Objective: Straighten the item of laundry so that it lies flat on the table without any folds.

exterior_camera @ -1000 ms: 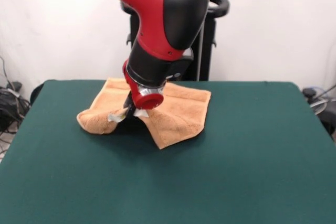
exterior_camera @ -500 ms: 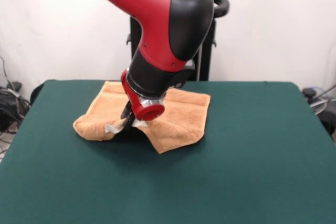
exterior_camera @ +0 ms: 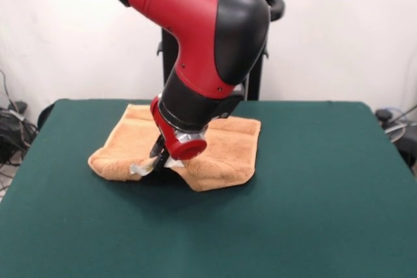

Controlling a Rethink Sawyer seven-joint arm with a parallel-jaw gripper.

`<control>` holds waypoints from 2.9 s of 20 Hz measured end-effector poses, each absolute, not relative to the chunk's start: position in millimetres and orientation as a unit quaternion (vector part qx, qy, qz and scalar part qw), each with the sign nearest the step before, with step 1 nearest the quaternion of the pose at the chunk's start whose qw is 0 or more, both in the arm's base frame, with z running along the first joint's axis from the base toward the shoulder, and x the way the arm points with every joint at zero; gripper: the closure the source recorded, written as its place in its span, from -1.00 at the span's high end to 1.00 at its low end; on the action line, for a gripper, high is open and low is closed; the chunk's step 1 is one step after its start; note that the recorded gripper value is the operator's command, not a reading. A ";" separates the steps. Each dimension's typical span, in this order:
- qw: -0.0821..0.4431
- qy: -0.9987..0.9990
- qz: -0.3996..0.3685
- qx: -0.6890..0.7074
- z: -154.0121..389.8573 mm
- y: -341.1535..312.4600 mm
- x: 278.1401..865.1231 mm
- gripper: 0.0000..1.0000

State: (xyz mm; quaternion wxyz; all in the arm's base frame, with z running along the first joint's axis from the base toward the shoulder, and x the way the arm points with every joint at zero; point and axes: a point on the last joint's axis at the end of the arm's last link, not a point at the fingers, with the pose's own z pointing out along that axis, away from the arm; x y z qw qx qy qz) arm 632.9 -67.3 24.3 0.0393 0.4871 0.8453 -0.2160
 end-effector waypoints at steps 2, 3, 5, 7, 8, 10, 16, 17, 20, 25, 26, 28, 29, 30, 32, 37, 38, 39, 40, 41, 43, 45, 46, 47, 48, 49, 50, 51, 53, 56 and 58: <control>0.041 0.846 -0.215 0.487 25.1 -67.1 634.3 -1.00; 0.042 0.846 -0.215 0.487 26.6 -67.0 635.5 -1.00; 0.043 0.846 -0.214 0.487 27.8 -67.0 636.2 -1.00; 0.044 0.846 -0.213 0.487 29.8 -66.9 637.3 -1.00; 0.045 0.846 -0.213 0.488 30.5 -66.9 637.6 -1.00; 0.047 0.846 -0.212 0.488 32.9 -66.8 638.9 -1.00; 0.051 0.846 -0.210 0.487 35.8 -66.3 643.0 -1.00; 0.051 0.846 -0.209 0.487 35.9 -66.3 643.3 -1.00; 0.053 0.847 -0.209 0.486 36.7 -65.0 645.5 -1.00; 0.059 0.851 -0.206 0.480 38.9 -57.5 651.7 -1.00; 0.061 0.852 -0.206 0.478 39.3 -55.4 652.9 -1.00; 0.063 0.853 -0.205 0.476 39.9 -51.7 654.7 -1.00; 0.064 0.854 -0.204 0.474 40.3 -49.0 655.9 -1.00; 0.065 0.855 -0.204 0.472 40.7 -46.3 657.1 -1.00; 0.067 0.857 -0.203 0.470 41.3 -43.7 658.6 -1.00; 0.070 0.859 -0.202 0.466 42.6 -38.2 661.1 -1.00; 0.072 0.859 -0.201 0.466 43.5 -38.3 661.7 -1.00; 0.077 0.859 -0.198 0.466 44.7 -39.2 663.0 -1.00; 0.082 0.859 -0.195 0.467 46.0 -40.1 664.2 -1.00; 0.089 0.858 -0.190 0.468 46.9 -41.5 666.0 -1.00; 0.108 0.857 -0.177 0.471 48.3 -47.5 670.2 -1.00; 0.155 0.854 -0.150 0.474 50.4 -67.7 680.1 -1.00; 0.169 0.853 -0.144 0.473 50.8 -74.8 682.1 -1.00; 0.183 0.851 -0.138 0.472 51.2 -82.8 683.5 -1.00; 0.196 0.849 -0.132 0.472 51.7 -90.8 685.0 -1.00; 0.211 0.847 -0.126 0.471 51.9 -101.2 685.0 -1.00; 0.218 0.846 -0.123 0.470 52.2 -106.1 684.8 -1.00; 0.225 0.846 -0.119 0.469 52.2 -113.3 683.3 -1.00; 0.235 0.844 -0.112 0.469 52.2 -125.4 680.1 -1.00; 0.232 0.849 -0.116 0.461 51.0 -140.1 666.2 1.00; 0.232 0.850 -0.118 0.458 51.0 -140.0 665.5 1.00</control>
